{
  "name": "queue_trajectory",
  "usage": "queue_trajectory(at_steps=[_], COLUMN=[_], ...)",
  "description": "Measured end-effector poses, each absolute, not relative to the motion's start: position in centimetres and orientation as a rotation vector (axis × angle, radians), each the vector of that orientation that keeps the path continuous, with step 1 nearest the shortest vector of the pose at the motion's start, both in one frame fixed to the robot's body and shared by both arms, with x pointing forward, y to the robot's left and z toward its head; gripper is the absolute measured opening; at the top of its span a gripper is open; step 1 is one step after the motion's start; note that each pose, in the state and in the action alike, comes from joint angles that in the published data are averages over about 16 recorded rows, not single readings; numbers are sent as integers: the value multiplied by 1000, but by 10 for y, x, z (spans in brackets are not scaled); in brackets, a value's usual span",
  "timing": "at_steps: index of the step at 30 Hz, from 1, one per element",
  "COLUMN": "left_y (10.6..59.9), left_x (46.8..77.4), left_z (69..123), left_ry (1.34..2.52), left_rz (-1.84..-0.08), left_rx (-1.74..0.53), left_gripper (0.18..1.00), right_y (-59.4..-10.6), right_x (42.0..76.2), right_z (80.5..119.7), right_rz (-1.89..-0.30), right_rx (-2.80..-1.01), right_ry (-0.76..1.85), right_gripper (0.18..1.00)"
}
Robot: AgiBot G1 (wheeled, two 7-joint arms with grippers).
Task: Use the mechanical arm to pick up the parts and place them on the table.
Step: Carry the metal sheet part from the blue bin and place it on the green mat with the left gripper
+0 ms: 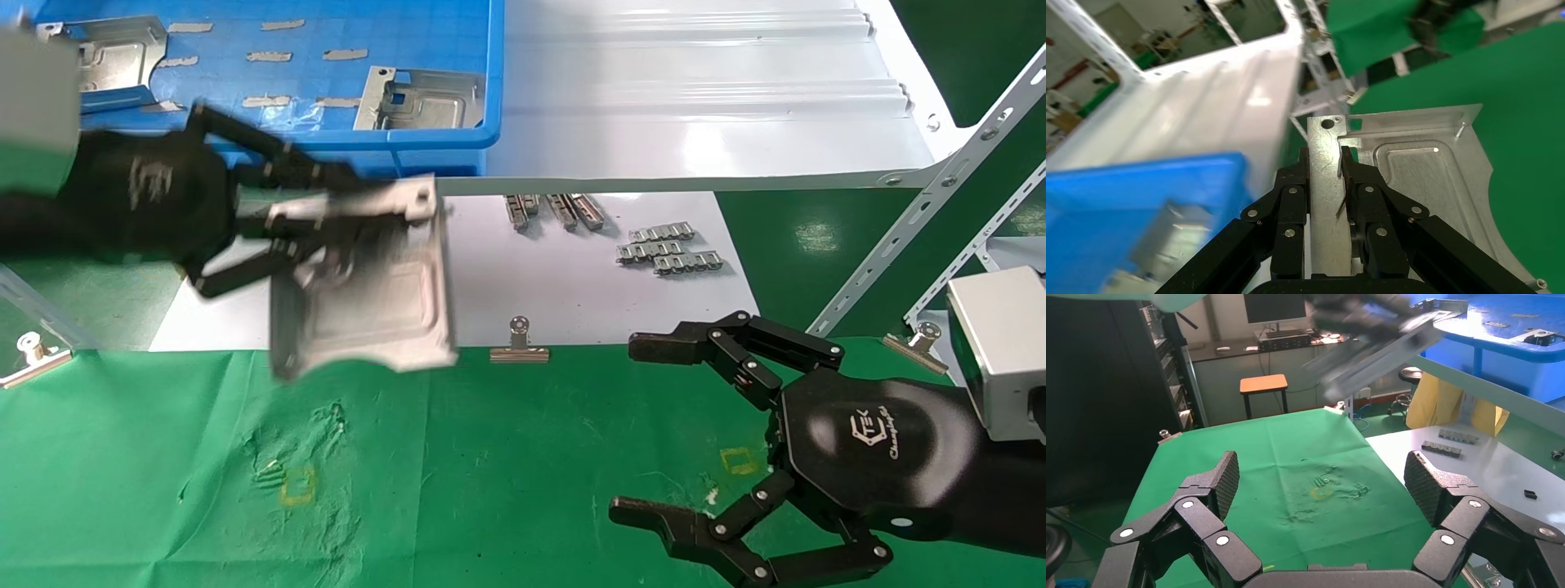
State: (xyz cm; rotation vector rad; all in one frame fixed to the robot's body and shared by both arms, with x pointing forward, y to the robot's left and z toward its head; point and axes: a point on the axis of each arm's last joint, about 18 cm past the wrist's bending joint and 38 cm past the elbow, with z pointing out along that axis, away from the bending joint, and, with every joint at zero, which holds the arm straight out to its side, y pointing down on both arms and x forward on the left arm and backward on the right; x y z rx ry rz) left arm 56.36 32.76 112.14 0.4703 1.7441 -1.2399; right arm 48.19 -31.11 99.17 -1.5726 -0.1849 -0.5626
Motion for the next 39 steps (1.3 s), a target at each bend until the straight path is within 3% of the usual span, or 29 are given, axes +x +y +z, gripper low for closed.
queue_trajectory(at_steps=[10, 19, 39], left_y=[357, 372, 384], left_x=[587, 611, 631], left_z=[1026, 963, 930], left_ry=[1937, 1992, 2041], left_rz=[-1006, -883, -846], left_rx=[504, 549, 471], left_gripper=[272, 272, 297], right_y=[-311, -311, -311], right_x=[482, 482, 482], right_z=[992, 992, 992], right_rz=[-563, -563, -563], right_rx=[-1573, -1573, -1573], right_ry=[-185, -185, -185], right_gripper=[1001, 1001, 1001])
